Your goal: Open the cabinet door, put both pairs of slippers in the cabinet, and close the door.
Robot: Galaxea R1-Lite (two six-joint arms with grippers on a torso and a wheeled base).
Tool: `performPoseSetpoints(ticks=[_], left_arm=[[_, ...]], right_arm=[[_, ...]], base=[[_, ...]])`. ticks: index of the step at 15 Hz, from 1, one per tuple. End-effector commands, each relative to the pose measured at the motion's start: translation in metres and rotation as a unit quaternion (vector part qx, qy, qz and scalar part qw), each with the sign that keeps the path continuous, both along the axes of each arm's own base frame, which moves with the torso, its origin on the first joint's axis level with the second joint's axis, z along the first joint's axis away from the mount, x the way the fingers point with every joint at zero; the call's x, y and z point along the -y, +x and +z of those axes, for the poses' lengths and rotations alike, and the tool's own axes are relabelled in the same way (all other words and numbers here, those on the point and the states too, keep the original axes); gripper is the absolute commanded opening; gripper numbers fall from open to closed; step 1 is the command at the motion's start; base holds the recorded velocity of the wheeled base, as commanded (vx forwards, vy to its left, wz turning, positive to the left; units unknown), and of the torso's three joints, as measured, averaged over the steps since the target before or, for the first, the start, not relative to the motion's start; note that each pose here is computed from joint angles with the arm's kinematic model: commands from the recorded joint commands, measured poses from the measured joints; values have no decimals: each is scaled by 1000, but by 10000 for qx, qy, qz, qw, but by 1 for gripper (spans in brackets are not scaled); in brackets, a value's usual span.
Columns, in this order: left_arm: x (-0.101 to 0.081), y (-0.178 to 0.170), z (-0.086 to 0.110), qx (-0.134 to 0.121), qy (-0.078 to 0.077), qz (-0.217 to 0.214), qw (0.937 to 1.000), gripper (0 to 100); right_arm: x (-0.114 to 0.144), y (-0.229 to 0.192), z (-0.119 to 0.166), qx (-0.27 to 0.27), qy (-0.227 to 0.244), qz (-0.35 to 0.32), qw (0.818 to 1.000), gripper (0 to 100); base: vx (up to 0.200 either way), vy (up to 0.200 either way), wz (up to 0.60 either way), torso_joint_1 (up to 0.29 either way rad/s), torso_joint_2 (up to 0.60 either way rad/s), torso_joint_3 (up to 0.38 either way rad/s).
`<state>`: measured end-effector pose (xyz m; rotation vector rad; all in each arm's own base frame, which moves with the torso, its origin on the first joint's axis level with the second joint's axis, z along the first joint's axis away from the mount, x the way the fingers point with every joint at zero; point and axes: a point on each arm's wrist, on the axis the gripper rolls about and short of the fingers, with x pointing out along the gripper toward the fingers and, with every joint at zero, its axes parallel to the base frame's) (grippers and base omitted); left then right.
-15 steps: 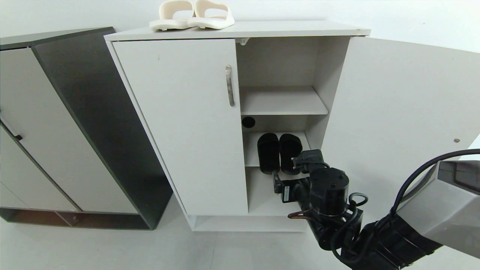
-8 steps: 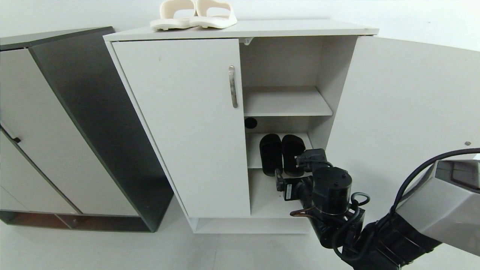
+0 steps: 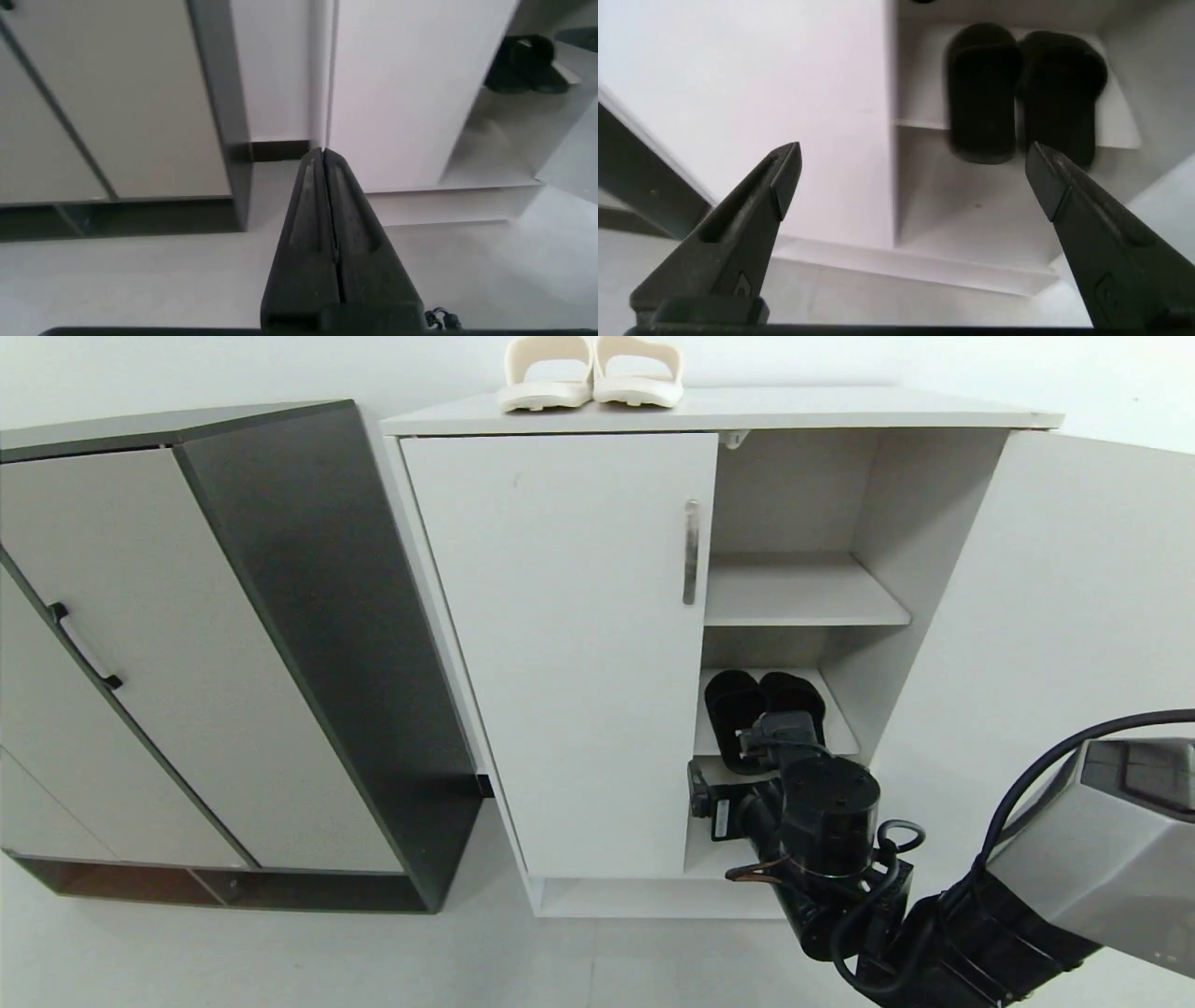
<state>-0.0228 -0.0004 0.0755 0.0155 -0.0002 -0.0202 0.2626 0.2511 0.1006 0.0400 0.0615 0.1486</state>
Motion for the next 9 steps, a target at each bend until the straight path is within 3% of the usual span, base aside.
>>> performPoseSetpoints(ticks=[1, 6, 9], left_arm=[[0, 0, 0, -8, -1, 1, 10000, 0], [0, 0, 0, -8, -24, 1, 10000, 0], [0, 0, 0, -8, -39, 1, 10000, 0]], right_arm=[[0, 0, 0, -2, 0, 11, 10000, 100], [1, 0, -1, -17, -24, -4, 10000, 100], [5, -2, 0, -15, -156, -43, 9999, 100]], base=[[0, 200, 0, 2, 2, 7], [0, 200, 0, 4, 2, 2], [0, 0, 0, 0, 0, 0]])
